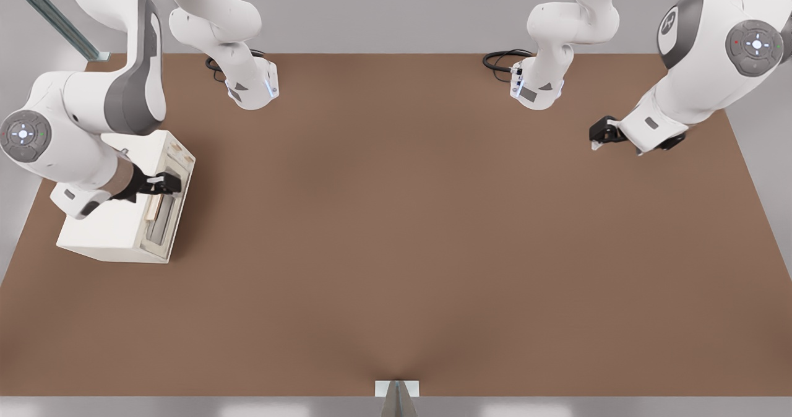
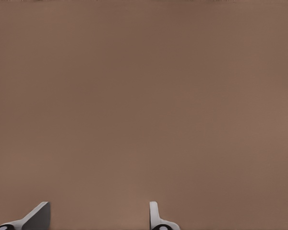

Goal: Keep left arm still and open the oven door with right arm

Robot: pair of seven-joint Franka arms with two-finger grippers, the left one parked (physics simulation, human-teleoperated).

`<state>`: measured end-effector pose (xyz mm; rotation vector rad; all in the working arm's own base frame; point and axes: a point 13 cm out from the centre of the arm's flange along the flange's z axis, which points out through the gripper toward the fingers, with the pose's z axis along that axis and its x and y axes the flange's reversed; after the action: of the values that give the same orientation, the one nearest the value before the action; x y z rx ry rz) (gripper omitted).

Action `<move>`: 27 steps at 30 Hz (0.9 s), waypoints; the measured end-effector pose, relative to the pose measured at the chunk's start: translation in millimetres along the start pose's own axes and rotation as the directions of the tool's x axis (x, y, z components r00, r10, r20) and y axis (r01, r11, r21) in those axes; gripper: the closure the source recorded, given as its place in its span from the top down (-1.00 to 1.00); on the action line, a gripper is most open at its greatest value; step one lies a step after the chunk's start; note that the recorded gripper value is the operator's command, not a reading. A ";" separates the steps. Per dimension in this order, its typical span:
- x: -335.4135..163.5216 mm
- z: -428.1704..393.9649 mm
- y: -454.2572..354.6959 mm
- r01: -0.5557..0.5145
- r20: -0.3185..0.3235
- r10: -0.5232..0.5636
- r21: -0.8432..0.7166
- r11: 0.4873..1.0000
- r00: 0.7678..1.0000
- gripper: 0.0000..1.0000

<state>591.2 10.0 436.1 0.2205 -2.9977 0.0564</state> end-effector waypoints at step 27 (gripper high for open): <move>-32.2 175.5 78.6 0.197 -0.335 0.253 0.872 0.447 0.908 -0.57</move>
<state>587.9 84.0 255.7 0.2063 -2.1897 1.5269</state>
